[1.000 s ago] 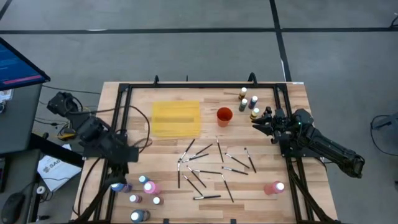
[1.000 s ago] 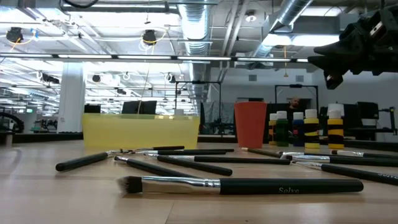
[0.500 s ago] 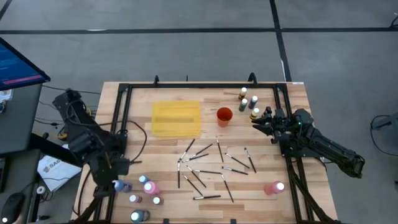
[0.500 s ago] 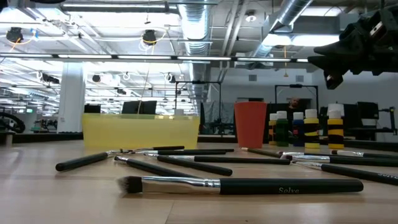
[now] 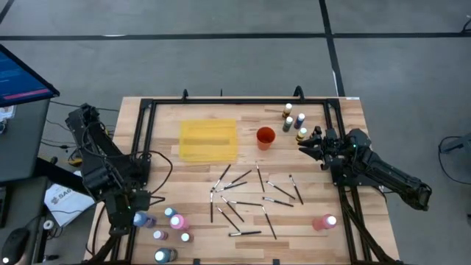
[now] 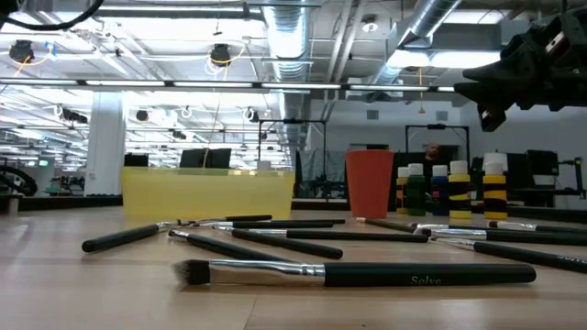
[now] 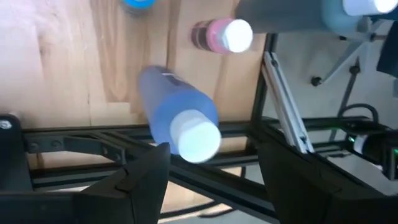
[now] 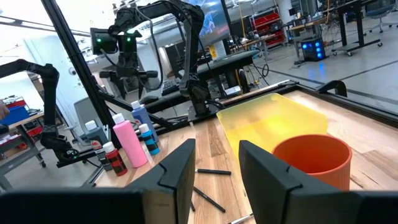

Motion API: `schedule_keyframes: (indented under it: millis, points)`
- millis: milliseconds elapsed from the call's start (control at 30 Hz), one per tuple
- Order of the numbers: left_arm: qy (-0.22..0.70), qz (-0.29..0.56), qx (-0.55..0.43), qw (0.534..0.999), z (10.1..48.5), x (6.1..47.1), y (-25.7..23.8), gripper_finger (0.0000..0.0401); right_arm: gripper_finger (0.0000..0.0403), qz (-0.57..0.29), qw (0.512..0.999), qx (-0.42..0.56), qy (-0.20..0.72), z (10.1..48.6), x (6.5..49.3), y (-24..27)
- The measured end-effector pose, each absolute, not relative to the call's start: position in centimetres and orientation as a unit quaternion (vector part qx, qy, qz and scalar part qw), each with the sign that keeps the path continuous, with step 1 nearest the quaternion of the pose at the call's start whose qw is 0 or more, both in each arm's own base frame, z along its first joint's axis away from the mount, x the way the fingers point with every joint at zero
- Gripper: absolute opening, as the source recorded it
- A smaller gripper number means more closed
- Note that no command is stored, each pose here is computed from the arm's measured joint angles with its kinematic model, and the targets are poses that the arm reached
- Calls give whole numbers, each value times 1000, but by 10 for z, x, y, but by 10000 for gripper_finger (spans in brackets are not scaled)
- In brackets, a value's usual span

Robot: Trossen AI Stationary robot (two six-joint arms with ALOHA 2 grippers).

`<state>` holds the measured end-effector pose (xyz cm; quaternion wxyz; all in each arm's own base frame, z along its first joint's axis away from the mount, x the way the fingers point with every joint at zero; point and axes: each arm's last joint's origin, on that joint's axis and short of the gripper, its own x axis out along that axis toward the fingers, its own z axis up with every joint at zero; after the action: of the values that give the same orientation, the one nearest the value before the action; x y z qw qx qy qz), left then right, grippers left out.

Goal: Pick & Place Paint Supplies
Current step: Put the purple paint bottle into the yellow bin

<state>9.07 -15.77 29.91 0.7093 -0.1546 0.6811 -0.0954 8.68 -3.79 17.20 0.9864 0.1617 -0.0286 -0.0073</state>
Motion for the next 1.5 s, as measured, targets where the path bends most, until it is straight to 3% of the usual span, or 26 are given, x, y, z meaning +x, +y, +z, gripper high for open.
schedule_keyframes:
  millis: [200,1233,1500]
  points:
    - [660,-76,-145,733,297,92,-156,237,120,-7,986,162,-29,172,87,-38]
    - [662,-53,-92,742,281,80,-182,237,120,-7,986,162,-29,172,87,-38]
    - [632,-40,-83,769,281,81,-181,237,120,-7,986,162,-29,172,87,-38]
